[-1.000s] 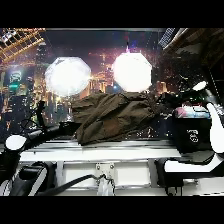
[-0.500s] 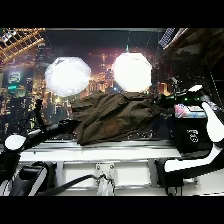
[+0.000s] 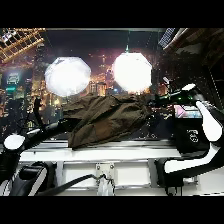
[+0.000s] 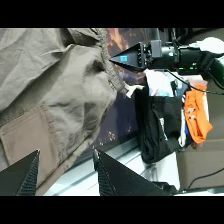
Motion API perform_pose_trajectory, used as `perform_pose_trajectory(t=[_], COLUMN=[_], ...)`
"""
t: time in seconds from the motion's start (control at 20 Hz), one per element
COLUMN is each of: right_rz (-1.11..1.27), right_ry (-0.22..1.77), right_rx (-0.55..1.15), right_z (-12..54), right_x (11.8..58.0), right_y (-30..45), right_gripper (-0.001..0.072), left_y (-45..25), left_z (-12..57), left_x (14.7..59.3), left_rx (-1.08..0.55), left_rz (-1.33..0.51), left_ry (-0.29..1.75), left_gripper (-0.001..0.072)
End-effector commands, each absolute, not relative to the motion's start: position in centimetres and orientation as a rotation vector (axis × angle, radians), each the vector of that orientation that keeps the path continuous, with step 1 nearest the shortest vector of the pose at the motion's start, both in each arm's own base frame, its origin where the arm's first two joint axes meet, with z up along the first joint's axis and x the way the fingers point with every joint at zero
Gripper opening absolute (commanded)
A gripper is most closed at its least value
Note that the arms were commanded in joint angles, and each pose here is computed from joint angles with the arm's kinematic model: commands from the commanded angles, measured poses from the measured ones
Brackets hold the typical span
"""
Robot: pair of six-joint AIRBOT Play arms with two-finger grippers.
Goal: Fold the clothes and pants, and hang the long-sleeved shirts on hangers.
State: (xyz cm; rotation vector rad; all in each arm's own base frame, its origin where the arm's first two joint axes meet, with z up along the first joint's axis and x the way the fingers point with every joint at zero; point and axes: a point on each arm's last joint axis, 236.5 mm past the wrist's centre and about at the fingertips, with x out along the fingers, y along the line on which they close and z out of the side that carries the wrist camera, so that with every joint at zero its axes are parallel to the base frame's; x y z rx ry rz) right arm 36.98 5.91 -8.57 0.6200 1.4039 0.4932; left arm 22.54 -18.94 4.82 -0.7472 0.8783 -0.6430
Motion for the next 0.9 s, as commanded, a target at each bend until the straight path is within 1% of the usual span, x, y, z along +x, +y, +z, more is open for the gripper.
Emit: perform_pose_trajectory(t=[0.0,0.15,0.2,0.25,0.35,0.45,0.5,0.55,0.65,0.7,0.8,0.85], right_rz=[0.453,0.382,0.351,0.312,0.223,0.124,0.083,0.049,0.016,0.017,0.028,0.035], right_ry=[1.424,1.41,1.399,1.382,1.363,1.354,1.339,1.313,1.263,1.247,1.229,1.225], right_rx=[0.697,0.747,0.761,0.777,0.783,0.76,0.744,0.742,0.748,0.749,0.738,0.733], right_z=[-7.4,-5.8,-5.2,-4.4,-3.4,-2.4,-1.7,-0.8,0.9,1.6,2.5,3.0], right_x=[36.6,35.9,35.6,35.3,34.1,32.8,32.4,32.3,32.2,32.1,31.8,31.5], right_y=[6.5,6.6,6.5,6.4,5.7,4.4,3.8,3.3,2.9,2.9,3.2,3.4], right_gripper=[0.0021,0.0022,0.0022,0.0022,0.0022,0.0022,0.0022,0.0022,0.0022,0.0022,0.0022,0.0022], left_y=[-18.8,-18.1,-18.0,-18.0,-18.5,-19.7,-21.0,-22.6,-26.0,-27.9,-32.2,-34.5], left_z=[5.0,5.1,4.8,4.4,3.1,1.8,1.3,0.8,-0.7,-1.6,-3.1,-3.7], left_x=[22.9,24.0,24.3,24.6,25.0,25.7,26.2,26.5,26.5,26.1,24.9,24.1], left_rx=[-0.754,-0.76,-0.791,-0.819,-0.823,-0.827,-0.843,-0.855,-0.841,-0.817,-0.762,-0.727], left_rz=[-0.633,-0.594,-0.569,-0.551,-0.541,-0.534,-0.538,-0.549,-0.575,-0.596,-0.667,-0.706], left_ry=[0.863,0.829,0.841,0.869,0.93,0.987,1.005,1.023,1.076,1.116,1.205,1.246], left_gripper=[0.0351,0.0351,0.035,0.0351,0.0351,0.0353,0.0394,0.0481,0.0467,0.0444,0.0428,0.0396])
